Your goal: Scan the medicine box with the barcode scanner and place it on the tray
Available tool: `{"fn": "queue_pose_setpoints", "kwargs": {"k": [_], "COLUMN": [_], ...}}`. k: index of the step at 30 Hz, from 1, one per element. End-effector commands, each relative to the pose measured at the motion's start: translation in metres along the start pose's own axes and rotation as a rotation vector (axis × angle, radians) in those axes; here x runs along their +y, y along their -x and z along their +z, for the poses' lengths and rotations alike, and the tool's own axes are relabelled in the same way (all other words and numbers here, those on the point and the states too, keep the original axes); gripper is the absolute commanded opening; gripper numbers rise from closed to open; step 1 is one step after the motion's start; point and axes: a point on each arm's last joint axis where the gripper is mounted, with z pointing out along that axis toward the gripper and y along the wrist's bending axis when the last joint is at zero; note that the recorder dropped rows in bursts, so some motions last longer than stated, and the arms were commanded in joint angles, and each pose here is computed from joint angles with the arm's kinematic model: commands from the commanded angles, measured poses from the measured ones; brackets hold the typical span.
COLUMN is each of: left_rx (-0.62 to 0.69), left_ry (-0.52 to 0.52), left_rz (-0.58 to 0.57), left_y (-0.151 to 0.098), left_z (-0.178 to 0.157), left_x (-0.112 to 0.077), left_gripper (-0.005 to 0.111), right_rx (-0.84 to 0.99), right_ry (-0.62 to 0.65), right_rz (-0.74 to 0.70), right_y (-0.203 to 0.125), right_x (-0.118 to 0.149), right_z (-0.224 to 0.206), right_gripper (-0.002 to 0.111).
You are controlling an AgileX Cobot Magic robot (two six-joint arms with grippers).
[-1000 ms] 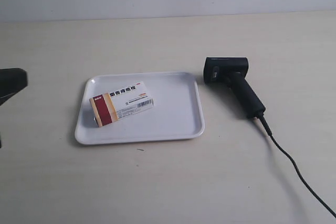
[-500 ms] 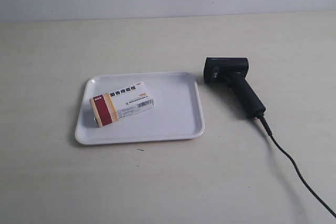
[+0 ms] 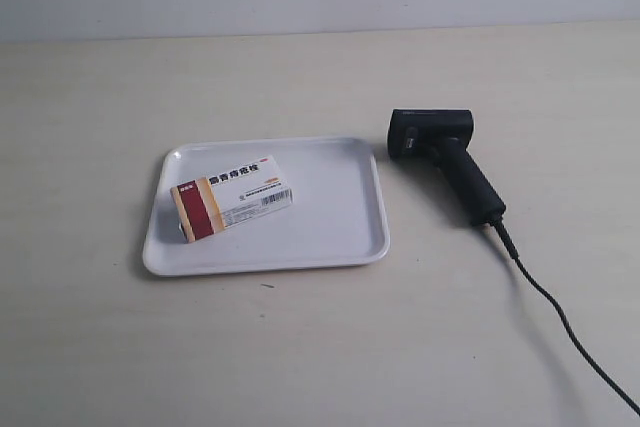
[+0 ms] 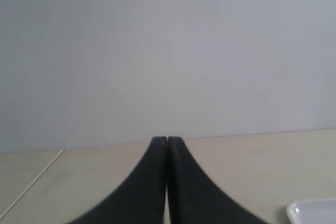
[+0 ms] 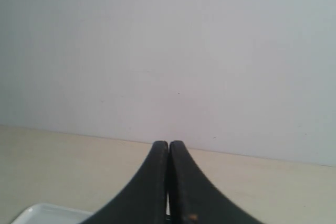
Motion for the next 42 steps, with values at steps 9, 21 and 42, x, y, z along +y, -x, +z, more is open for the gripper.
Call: {"fn": "queue_pose_setpoints", "kwargs": {"k": [9,21,42], "left_rx": [0.002,0.108,0.192], "left_ry": [0.016,0.107,0.017], "left_rz": [-0.048,-0.100,-0.052], "left_y": [-0.005,-0.015,-0.022], "left_z": [0.000,-0.001,-0.002], "left_x": [0.001,0.010,0.002], "left_gripper": [0.003,0.003,0.003], "right_rx": [-0.001,-0.001,-0.001], "right_ry": [-0.008,-0.008,-0.008], "right_rz": [-0.002,-0.002,-0.002], "right_y": [-0.001,-0.001,-0.001], "right_x": [-0.001,-0.001,-0.001], "right_z": [-0.001,-0.001,-0.001], "right_gripper": [0.000,0.000,0.000]}}
